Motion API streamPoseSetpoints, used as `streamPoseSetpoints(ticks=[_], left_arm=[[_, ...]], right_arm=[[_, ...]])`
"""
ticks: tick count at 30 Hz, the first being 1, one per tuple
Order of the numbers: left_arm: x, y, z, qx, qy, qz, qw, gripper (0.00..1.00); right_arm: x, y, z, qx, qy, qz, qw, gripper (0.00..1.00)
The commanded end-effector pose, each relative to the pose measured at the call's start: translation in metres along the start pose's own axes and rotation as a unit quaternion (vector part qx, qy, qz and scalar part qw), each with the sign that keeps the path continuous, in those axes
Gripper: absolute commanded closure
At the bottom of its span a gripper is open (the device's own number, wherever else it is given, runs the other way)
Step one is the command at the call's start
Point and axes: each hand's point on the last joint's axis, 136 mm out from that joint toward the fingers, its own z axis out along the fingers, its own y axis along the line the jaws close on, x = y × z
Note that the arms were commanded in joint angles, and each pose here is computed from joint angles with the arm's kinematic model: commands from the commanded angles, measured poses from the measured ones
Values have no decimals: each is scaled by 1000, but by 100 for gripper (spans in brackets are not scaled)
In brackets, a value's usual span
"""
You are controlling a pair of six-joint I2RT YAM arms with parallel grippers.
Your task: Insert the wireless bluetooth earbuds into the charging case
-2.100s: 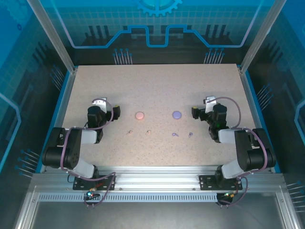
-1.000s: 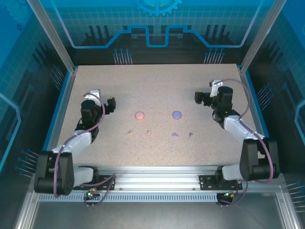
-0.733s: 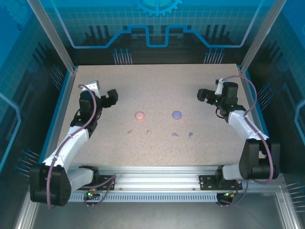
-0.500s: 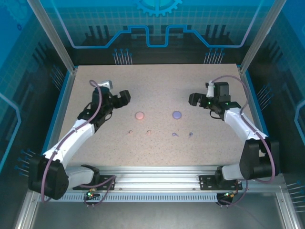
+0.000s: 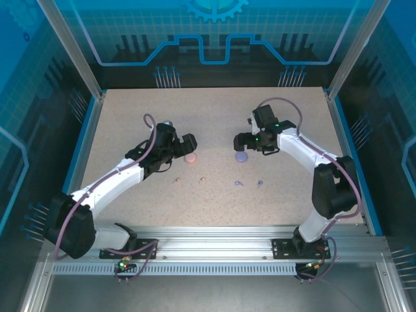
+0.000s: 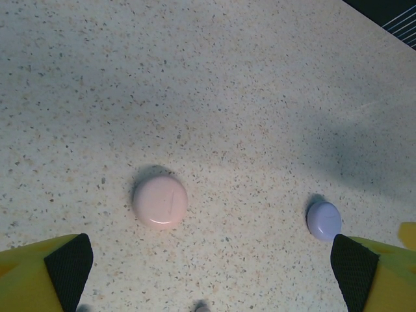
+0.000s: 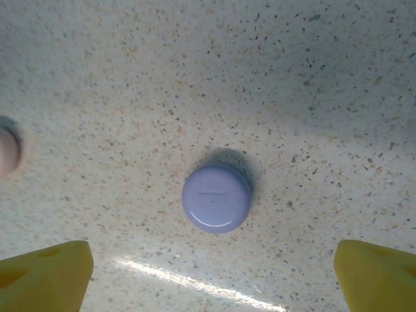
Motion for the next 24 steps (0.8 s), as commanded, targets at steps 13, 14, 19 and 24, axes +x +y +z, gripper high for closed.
streamPoseSetpoints(ticks=[13, 14, 19, 24], left_arm=[[7, -28, 21, 18, 27, -3, 999, 1], [7, -29, 22, 19, 28, -2, 999, 1], [6, -32, 23, 25, 29, -1, 999, 1], [6, -36, 23, 32, 30, -2, 999, 1]], right_arm=[[22, 4, 51, 82, 105, -43, 990, 11], [24, 3, 54, 84, 111, -41, 989, 13], [27, 0, 68, 97, 126, -37, 987, 18], [26, -3, 72, 108, 126, -37, 985, 19]])
